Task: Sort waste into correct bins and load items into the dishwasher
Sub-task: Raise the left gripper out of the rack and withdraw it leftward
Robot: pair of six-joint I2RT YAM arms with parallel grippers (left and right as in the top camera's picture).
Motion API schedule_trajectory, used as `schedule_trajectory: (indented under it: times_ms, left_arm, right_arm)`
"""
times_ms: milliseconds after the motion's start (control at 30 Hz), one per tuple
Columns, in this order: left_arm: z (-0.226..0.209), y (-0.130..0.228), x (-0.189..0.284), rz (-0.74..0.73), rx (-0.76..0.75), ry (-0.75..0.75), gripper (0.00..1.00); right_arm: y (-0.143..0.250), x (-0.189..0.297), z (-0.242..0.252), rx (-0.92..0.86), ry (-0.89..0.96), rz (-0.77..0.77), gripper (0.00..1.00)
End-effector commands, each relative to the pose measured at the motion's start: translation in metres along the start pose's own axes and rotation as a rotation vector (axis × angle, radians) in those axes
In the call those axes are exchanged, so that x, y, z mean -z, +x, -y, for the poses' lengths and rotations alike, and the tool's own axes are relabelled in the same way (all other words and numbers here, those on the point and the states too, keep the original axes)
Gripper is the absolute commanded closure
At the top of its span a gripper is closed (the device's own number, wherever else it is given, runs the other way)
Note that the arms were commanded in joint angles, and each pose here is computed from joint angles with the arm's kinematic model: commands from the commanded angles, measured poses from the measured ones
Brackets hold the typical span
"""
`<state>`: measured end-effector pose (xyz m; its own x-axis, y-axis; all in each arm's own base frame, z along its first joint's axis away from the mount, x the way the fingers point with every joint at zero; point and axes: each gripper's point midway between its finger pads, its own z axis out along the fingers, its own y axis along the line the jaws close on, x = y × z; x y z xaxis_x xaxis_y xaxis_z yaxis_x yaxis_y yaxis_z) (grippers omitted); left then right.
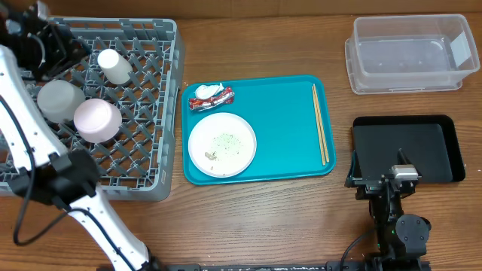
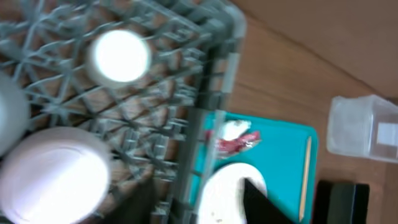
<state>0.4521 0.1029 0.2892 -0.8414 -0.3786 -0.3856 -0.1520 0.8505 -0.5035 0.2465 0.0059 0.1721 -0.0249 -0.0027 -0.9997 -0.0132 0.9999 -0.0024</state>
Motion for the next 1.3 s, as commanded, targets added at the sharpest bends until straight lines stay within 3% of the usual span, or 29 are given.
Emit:
schedule_trajectory:
  times_ms: [0,67,100,133,300,633,700,767,933,1100,1267]
  left_arm:
    - [0.075,0.023,0.041,0.063,-0.171,-0.013,0.27]
    - [0.107,0.045,0.047,0.049,-0.25,-0.028,0.16]
    - [0.119,0.057,0.048,0.037,-0.282,-0.041,0.02]
    - [0.128,0.068,0.05,0.026,-0.304,-0.064,0.0]
    - [0.129,0.12,0.046,-0.028,-0.276,-0.318,0.0]
    - [0.07,0.178,-0.001,-0.288,-0.119,-0.513,0.0]
    - [0.05,0.182,-0.002,-0.317,-0.064,-0.553,0.0]
    - [0.033,0.185,-0.002,-0.316,0.094,-0.576,0.0]
    - [0.009,0.178,0.008,-0.314,0.366,-0.452,0.0]
    - [-0.04,0.166,0.033,-0.235,0.583,-0.485,0.0]
    - [-0.067,0.164,0.05,-0.19,0.691,-0.505,0.0]
  right_arm:
    - [0.001,0.0,-0.003,0.004,-0.012,0.005,0.0]
    - [0.001,0.0,-0.003,0.004,-0.012,0.005,0.0]
    - [0.001,0.0,-0.003,0.004,-0.012,0.005,0.0]
    - [0.001,0.0,-0.003,0.004,-0.012,0.005,0.0]
    - [0.001,0.0,-0.003,0.004,-0.012,0.005,0.0]
    - [0.001,0.0,-0.003,0.004,-0.012,0.005,0.0]
    - [0.001,0.0,-0.003,0.004,-0.012,0.005,0.0]
    - [0.001,0.0,-0.003,0.004,-0.012,0.005,0.0]
    - [0.001,0.0,-0.003,0.004,-0.012,0.005,0.0]
    - [0.001,0.0,-0.003,0.004,-0.012,0.005,0.0]
    - [0.001,0.0,-0.003,0.004,-0.012,0.005,0.0]
